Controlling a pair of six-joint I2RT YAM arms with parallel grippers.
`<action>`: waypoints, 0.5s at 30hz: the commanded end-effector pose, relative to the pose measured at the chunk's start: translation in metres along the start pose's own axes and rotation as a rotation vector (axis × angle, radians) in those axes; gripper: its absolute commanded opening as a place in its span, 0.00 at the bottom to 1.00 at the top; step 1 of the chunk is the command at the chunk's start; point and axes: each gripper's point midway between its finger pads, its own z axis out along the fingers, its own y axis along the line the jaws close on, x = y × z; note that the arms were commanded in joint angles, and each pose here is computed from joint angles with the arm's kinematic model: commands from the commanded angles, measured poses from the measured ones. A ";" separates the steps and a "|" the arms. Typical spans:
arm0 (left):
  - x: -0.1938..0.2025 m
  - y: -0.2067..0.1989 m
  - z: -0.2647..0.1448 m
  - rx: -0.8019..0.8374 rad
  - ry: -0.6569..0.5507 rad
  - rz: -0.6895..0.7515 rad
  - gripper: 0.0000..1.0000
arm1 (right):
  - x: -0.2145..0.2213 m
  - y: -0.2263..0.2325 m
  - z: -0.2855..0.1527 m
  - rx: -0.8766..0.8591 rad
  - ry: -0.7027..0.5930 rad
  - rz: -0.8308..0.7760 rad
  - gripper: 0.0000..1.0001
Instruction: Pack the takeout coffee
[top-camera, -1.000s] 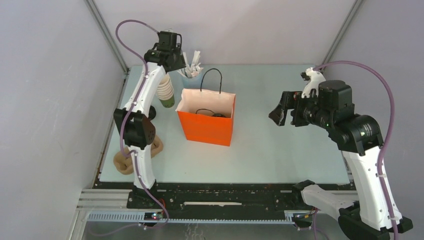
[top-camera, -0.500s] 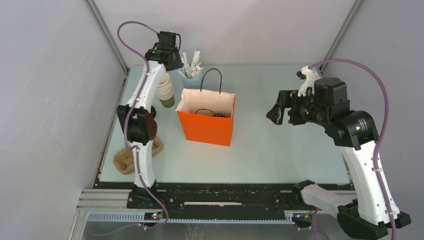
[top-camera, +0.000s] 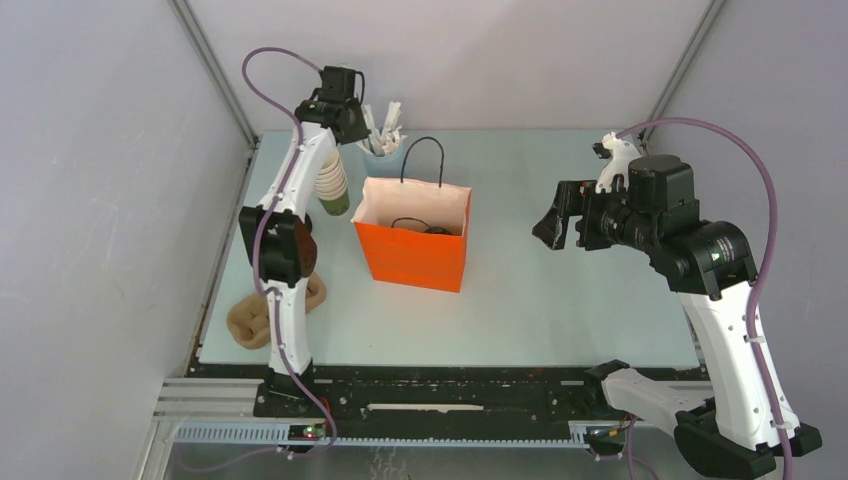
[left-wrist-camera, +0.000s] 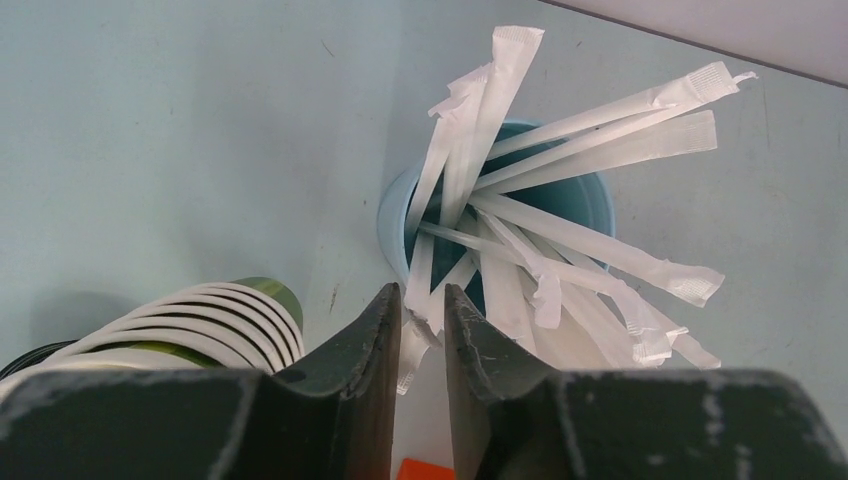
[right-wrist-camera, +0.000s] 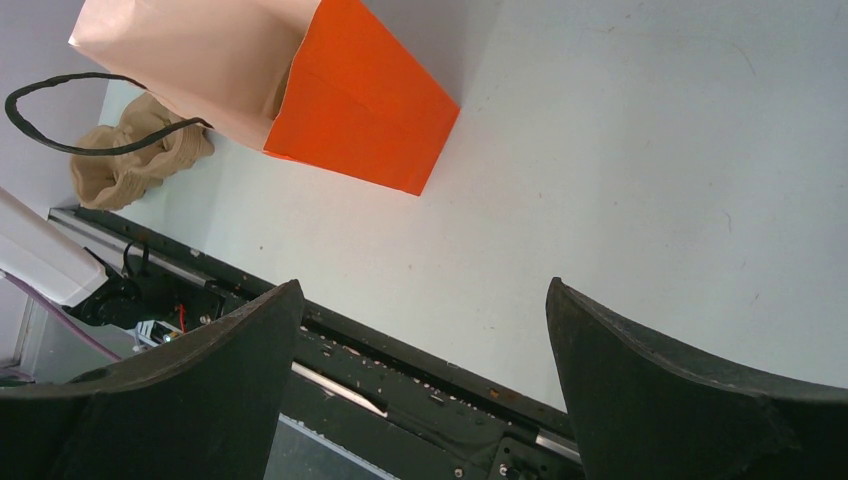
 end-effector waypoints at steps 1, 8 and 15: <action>-0.027 -0.013 -0.011 0.052 -0.073 -0.020 0.26 | -0.002 0.001 0.000 -0.012 -0.004 -0.013 1.00; -0.040 -0.011 -0.021 0.041 -0.113 -0.012 0.11 | -0.002 0.001 0.001 -0.014 -0.002 -0.013 1.00; -0.061 -0.013 -0.042 0.051 -0.177 -0.023 0.07 | -0.003 0.001 0.003 -0.016 -0.004 -0.010 1.00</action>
